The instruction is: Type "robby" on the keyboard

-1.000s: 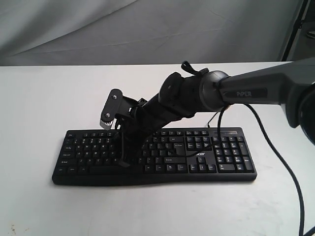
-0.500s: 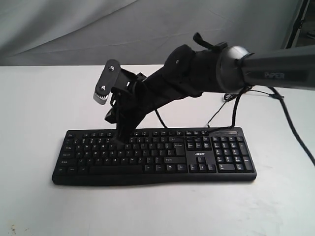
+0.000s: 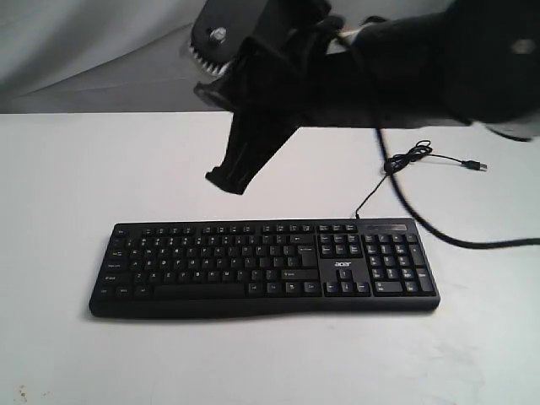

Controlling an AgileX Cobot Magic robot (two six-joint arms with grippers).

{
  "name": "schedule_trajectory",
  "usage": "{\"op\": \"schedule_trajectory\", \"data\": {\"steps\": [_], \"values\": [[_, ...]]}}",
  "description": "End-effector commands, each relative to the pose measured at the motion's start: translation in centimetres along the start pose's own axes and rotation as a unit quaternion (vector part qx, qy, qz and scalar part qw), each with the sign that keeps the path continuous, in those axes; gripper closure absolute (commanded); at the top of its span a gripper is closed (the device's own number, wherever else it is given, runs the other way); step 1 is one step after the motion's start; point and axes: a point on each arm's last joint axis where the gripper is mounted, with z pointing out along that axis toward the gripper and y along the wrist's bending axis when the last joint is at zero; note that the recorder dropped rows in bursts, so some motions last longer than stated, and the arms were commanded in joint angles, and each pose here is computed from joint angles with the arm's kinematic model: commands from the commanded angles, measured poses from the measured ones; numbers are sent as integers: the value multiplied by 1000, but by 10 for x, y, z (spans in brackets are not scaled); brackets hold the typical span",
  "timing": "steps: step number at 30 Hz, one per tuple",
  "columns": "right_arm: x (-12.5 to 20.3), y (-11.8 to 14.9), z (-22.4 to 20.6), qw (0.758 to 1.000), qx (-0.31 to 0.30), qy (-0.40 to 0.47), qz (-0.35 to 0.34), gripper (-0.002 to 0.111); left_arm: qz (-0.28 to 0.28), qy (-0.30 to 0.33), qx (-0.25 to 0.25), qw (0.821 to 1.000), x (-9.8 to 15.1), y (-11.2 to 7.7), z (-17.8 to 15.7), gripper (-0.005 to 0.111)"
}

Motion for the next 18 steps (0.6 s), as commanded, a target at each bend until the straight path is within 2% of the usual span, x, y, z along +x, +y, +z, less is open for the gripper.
{"op": "schedule_trajectory", "data": {"steps": [1,3,7,9,15,18], "values": [[-13,9,-76,990,88,-100,35,108,1,-2,3,1000,1,0,0,107],[-8,27,-121,979,113,-161,63,108,1,-2,3,1000,1,0,0,107],[14,51,-174,957,140,-246,67,108,1,-2,3,1000,1,0,0,107],[29,57,-190,951,146,-262,75,108,1,-2,3,1000,1,0,0,107],[60,65,-217,931,104,-269,226,108,1,-2,3,1000,1,0,0,107],[64,65,-226,922,106,-284,241,108,1,-2,3,1000,1,0,0,107]]}}
